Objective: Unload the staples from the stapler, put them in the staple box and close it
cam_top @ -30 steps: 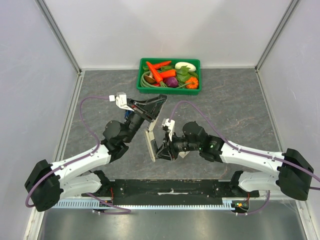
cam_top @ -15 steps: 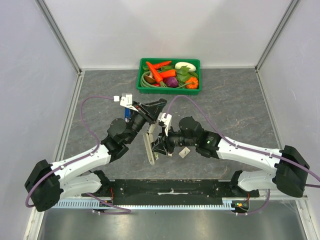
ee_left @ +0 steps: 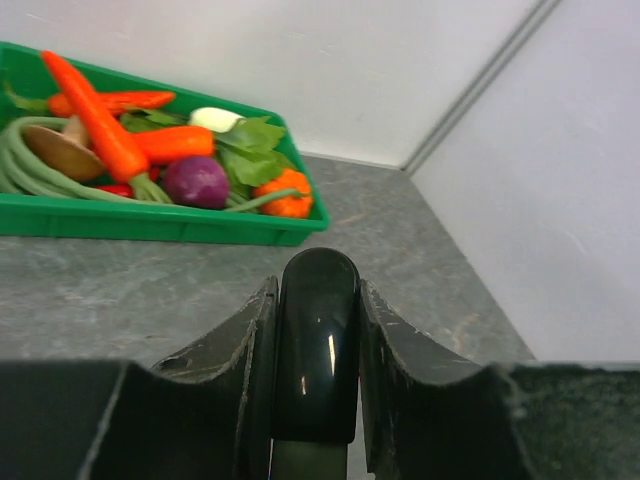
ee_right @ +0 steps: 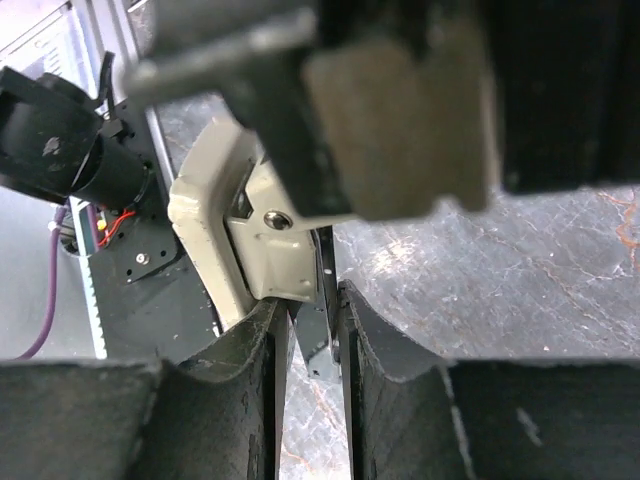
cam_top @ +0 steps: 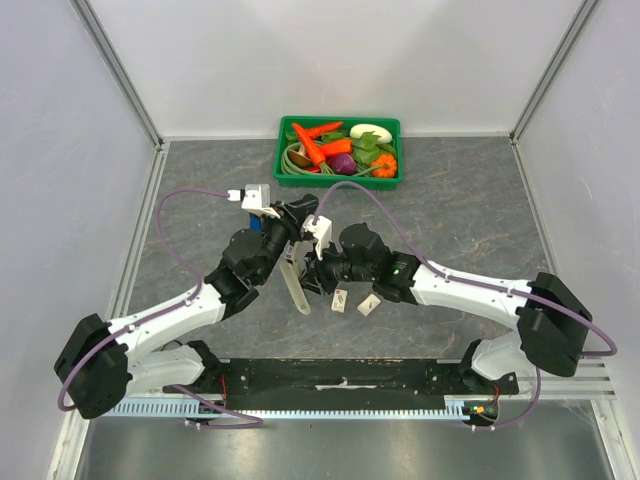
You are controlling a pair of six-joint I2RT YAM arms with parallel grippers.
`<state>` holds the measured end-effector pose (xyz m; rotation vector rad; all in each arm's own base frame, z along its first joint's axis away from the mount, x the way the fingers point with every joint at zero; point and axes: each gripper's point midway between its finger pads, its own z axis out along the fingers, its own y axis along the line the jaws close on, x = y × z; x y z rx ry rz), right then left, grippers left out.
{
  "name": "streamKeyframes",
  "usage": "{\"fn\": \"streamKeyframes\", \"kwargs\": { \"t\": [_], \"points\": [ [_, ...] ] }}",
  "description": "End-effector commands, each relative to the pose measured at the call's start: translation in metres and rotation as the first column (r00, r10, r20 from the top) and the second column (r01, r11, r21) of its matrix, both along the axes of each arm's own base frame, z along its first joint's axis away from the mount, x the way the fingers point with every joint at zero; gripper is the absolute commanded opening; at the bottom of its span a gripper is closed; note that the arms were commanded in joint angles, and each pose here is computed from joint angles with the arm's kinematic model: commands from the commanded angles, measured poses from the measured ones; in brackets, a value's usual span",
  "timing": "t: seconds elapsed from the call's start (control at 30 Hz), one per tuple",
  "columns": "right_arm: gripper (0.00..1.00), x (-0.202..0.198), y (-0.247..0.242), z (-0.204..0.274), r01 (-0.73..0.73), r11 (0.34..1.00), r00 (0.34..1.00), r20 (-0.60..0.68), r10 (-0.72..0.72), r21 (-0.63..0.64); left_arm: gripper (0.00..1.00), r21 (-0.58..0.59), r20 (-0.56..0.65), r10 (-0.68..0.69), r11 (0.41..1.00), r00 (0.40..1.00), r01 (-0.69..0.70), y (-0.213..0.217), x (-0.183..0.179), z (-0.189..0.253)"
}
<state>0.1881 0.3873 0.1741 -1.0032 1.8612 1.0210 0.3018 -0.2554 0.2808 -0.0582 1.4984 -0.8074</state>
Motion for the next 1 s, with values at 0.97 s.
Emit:
{"fn": "streamKeyframes", "kwargs": {
  "t": [0.97],
  "points": [
    [0.32, 0.113, -0.033, 0.041, 0.281, 0.941, 0.960, -0.051, -0.277, 0.187, 0.02, 0.112, 0.078, -0.044, 0.993, 0.996, 0.035, -0.042, 0.020, 0.016]
  ]
}}
